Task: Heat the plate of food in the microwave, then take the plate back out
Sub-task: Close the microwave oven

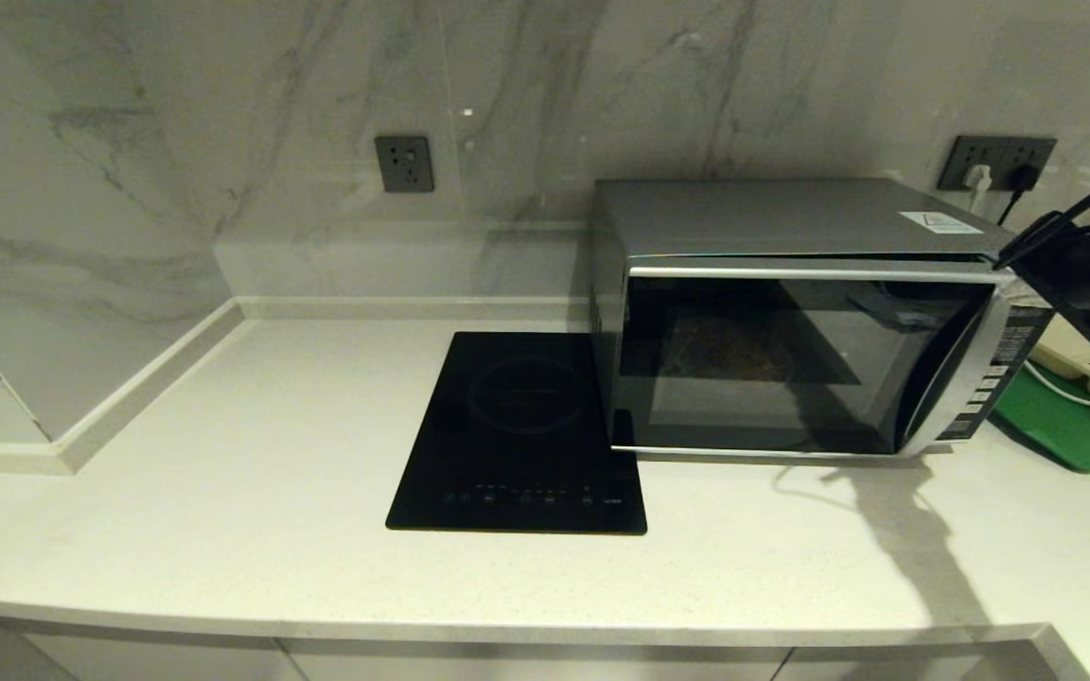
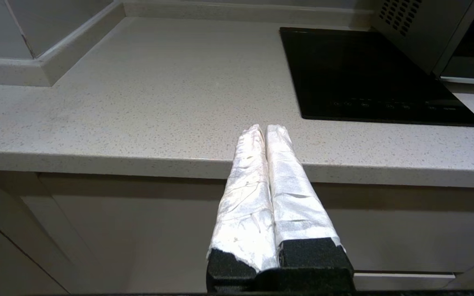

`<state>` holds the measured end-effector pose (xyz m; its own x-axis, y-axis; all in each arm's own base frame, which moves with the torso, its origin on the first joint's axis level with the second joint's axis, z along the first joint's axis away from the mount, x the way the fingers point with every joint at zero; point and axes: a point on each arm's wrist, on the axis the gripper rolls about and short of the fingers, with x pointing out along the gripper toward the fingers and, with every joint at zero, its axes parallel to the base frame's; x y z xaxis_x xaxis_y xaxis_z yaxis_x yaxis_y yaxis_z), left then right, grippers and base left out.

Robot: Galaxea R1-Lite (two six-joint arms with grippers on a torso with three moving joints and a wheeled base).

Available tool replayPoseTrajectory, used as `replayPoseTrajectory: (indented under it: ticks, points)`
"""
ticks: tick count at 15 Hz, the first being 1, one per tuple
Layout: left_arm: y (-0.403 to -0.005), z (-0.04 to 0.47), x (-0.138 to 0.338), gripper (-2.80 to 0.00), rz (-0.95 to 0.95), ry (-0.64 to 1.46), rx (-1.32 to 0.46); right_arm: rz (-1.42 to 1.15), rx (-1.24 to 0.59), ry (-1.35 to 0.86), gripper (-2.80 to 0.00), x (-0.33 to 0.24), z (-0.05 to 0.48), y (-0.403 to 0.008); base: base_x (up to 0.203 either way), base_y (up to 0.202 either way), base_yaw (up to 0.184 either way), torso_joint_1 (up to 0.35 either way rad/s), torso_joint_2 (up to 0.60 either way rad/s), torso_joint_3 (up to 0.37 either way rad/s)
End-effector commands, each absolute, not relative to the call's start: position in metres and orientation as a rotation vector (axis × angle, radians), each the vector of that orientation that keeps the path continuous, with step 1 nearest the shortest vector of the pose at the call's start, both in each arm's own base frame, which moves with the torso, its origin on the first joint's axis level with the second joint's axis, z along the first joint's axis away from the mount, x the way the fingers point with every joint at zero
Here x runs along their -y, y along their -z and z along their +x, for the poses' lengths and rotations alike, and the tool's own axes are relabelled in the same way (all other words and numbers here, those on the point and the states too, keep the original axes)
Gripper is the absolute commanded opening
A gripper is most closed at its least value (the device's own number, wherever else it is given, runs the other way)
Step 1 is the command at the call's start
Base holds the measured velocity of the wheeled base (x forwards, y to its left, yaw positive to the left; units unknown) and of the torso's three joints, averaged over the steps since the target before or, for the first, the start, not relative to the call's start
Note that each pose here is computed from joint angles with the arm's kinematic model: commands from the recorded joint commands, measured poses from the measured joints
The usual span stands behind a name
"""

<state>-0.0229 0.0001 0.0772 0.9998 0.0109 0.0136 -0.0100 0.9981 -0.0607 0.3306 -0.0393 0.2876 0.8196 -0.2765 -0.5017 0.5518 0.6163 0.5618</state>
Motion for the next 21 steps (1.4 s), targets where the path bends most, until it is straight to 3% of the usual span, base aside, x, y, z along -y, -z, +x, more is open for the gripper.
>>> replayPoseTrajectory:
  ticks: [1, 21]
  points:
    - [-0.0772, -0.0229, -0.0001, -2.8, -0.061, -0.012, 0.014, 0.778, -0.393, 0.502, -2.8, 0.0432, 0.3335, -0.285, 0.0, 0.0, 0.0, 0.0, 0.0, 0.0]
    - [-0.0772, -0.0229, -0.0001, -2.8, -0.061, -0.012, 0.014, 0.82, -0.396, 0.395, -2.8, 0.0421, 0.3432, -0.2825, 0.0, 0.0, 0.0, 0.0, 0.0, 0.0]
